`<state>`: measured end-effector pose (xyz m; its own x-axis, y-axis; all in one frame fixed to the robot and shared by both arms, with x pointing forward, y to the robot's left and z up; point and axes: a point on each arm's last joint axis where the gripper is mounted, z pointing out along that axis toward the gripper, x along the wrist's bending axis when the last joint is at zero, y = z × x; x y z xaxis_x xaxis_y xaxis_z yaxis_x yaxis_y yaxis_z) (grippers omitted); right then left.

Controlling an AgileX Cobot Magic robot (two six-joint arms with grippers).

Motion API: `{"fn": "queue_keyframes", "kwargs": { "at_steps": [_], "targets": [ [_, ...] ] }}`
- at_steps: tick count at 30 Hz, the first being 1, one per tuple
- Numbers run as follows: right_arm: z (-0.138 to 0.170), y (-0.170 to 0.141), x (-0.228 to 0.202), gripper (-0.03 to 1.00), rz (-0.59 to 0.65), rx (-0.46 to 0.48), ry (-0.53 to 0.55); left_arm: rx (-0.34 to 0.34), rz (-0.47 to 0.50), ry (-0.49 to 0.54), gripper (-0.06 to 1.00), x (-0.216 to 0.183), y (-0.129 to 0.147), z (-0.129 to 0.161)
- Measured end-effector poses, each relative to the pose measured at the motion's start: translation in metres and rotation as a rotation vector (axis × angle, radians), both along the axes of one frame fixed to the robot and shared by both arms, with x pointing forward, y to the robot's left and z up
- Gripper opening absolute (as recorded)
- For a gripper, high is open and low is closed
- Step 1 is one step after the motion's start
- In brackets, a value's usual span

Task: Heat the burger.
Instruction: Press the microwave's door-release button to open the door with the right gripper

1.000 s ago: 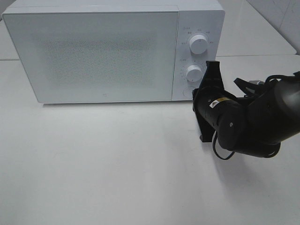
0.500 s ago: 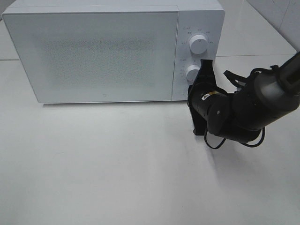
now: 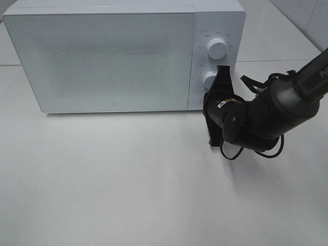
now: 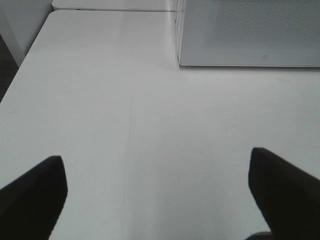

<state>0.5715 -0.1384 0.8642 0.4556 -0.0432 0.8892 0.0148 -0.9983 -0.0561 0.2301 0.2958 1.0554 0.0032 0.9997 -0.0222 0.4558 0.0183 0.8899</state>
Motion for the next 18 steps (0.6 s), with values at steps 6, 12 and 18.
{"fn": "queue_keyframes", "kwargs": {
  "at_steps": [6,12,18],
  "targets": [
    [-0.009,0.000,0.004,0.00,-0.006,-0.004,0.021,0.000,0.000,0.000,0.93,0.000,0.000,0.000],
    [-0.011,0.002,0.007,0.00,-0.007,-0.003,0.021,0.000,0.000,0.000,0.93,0.000,0.000,0.000],
    [-0.014,0.003,0.010,0.00,-0.008,-0.007,0.020,0.000,0.000,0.000,0.93,0.000,0.000,0.000]
  ]
}}
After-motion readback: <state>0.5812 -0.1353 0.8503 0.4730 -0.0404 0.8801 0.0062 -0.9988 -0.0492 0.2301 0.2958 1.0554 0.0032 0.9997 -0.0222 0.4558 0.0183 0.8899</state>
